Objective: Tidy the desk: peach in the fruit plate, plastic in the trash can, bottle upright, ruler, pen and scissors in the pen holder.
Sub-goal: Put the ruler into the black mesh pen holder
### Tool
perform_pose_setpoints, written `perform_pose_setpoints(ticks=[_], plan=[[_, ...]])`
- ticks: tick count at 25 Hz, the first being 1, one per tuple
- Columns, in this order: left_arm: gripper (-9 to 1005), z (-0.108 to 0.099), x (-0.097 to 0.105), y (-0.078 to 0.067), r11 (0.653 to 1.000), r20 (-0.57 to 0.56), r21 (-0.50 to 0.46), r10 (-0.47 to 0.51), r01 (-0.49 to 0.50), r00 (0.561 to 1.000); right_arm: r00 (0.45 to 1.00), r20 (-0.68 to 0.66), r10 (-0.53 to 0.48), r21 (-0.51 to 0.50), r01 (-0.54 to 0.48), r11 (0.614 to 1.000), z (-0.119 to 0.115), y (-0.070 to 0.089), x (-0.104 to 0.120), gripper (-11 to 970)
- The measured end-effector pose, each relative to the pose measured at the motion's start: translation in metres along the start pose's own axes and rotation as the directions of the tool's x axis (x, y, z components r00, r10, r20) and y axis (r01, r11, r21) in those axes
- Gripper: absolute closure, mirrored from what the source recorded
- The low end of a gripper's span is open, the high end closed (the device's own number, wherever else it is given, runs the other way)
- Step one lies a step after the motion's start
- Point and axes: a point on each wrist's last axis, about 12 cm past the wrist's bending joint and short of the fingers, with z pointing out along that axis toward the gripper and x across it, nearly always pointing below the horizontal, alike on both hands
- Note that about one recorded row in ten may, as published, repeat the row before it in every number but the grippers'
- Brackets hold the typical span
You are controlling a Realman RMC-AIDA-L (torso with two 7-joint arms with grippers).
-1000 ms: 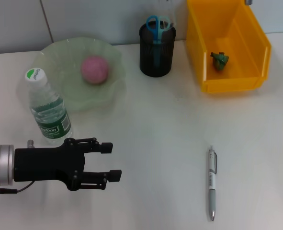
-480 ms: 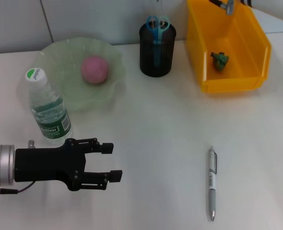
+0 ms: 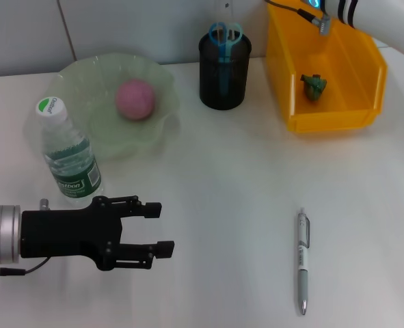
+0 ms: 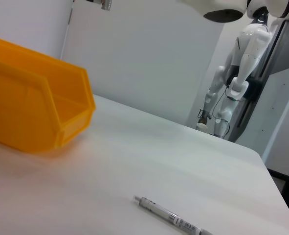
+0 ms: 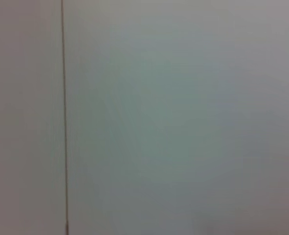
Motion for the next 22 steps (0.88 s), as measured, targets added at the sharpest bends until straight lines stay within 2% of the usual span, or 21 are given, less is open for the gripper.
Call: perform_pose_setpoints(ticks=[22], plan=[[197,-0.002,0.000,0.000,1.000,0.000,-0.004,-0.009,0.009,1.000,0.999,-0.035,-0.039,0.004,0.039,0.999,0.004,0.007,0.023,577]])
